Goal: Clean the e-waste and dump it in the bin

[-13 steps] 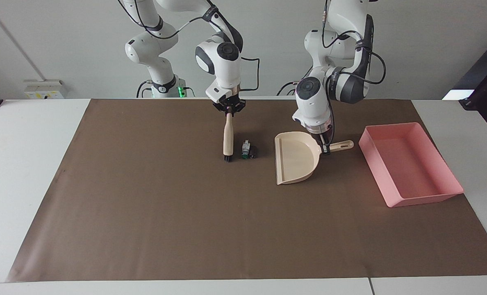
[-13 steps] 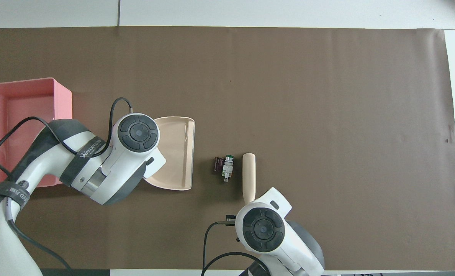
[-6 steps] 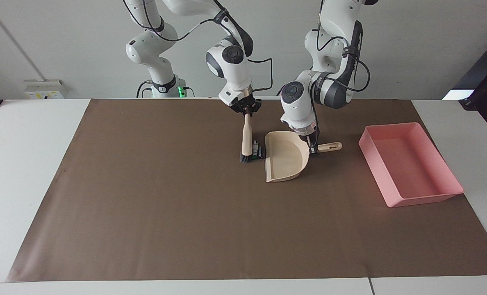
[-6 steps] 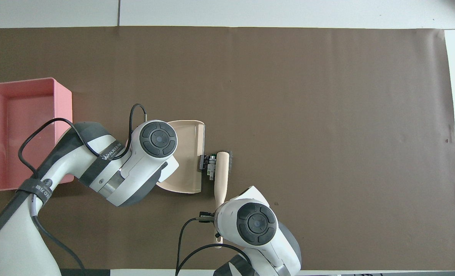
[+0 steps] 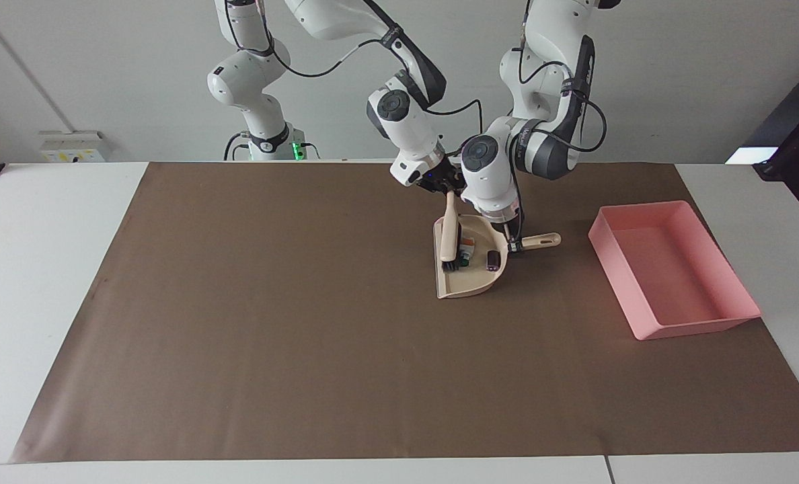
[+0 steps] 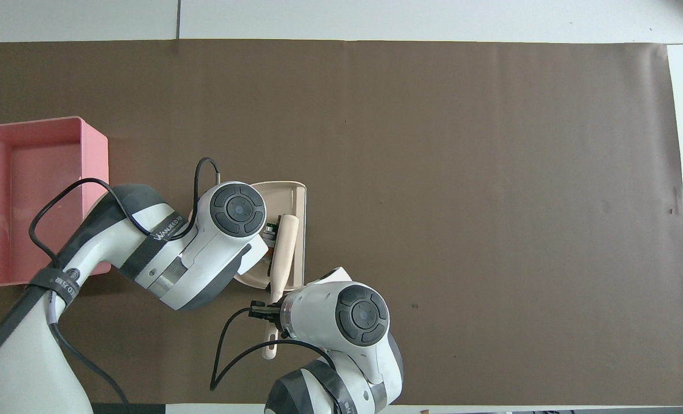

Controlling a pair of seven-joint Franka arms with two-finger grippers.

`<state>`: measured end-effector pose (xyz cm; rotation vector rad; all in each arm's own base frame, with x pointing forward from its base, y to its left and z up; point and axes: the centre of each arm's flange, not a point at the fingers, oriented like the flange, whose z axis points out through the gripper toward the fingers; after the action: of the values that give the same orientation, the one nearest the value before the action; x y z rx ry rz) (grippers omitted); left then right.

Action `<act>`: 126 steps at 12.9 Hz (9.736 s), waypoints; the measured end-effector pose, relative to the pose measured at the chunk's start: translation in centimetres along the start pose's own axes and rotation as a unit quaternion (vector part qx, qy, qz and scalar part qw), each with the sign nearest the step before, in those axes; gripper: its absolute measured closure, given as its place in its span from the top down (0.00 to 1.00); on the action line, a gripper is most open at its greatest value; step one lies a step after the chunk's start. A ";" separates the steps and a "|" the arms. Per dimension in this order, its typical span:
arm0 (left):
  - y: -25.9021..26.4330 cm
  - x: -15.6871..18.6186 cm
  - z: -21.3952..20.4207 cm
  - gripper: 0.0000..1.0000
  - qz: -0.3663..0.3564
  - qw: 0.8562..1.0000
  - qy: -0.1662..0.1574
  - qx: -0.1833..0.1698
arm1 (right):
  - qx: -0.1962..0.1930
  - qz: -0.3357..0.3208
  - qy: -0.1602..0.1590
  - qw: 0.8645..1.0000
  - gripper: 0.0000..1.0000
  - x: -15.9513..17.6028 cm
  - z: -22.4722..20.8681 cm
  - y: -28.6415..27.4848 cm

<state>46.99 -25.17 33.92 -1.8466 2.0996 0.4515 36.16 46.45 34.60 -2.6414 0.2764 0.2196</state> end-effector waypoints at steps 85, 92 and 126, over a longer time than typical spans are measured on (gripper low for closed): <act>1.6 1.5 0.4 0.33 -0.035 0.999 -0.035 -0.021 | -0.237 -0.064 0.064 0.967 1.00 19.2 -49.2 24.2; 1.4 1.5 0.3 0.33 -0.035 0.999 -0.027 -0.013 | -0.238 -0.061 0.057 0.968 1.00 19.3 -48.7 24.6; -3.1 -36.0 -13.3 0.98 -0.710 0.670 0.146 -0.160 | -0.238 -0.061 0.055 0.968 1.00 19.3 -48.5 24.7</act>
<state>54.17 0.98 61.25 -3.1293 0.0975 0.0596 54.29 -0.88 62.38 -3.1402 0.1037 0.1085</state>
